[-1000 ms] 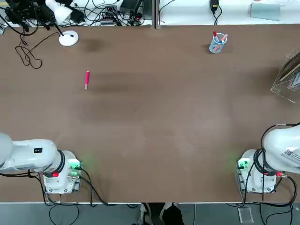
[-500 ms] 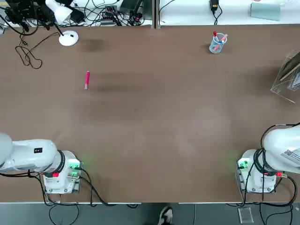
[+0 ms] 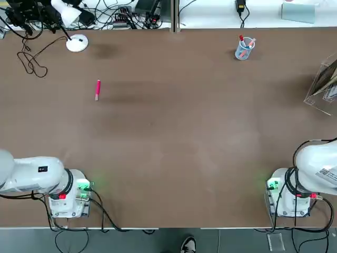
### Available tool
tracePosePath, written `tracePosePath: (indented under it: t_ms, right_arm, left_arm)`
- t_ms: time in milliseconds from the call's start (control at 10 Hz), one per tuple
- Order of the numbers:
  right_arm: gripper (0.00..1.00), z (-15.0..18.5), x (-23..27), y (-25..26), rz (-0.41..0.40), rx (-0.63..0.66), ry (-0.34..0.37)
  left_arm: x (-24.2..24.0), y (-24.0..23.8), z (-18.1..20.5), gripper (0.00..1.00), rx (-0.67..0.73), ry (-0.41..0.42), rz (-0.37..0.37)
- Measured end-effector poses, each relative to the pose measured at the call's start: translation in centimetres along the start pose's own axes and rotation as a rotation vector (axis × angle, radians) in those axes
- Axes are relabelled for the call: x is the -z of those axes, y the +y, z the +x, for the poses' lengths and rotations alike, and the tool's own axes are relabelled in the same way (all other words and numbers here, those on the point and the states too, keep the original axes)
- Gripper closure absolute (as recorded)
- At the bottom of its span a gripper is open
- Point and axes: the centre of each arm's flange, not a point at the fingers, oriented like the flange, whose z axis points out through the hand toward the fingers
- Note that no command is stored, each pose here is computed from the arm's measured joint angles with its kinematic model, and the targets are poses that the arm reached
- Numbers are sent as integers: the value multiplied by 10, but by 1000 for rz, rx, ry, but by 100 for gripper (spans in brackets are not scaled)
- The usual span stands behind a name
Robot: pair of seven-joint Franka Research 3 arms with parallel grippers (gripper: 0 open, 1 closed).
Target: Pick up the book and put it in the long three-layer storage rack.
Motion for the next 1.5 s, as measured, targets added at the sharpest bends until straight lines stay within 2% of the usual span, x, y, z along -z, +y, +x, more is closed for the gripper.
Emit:
tracePosePath:
  t_ms: [100,200,400,600,800,1100,1500]
  right_arm:
    - [52,0,0,1,0,5,0]
    - [39,0,0,2,0,9,1]
    - [37,1,1,3,1,9,1]
    - [19,0,2,3,0,10,-1]
    - [1,-4,3,1,-3,12,-32]
    - [0,-14,16,-8,-12,8,-77]
    - [0,-24,44,-23,-16,24,-73]
  left_arm:
    - [0,0,0,1,0,0,0]
    - [0,0,0,1,0,0,0]
    - [1,0,0,1,0,1,0]
    - [1,0,0,1,0,2,0]
    - [1,0,0,1,0,2,0]
    - [3,0,0,1,0,6,-1]
    - [4,0,1,1,0,8,-1]
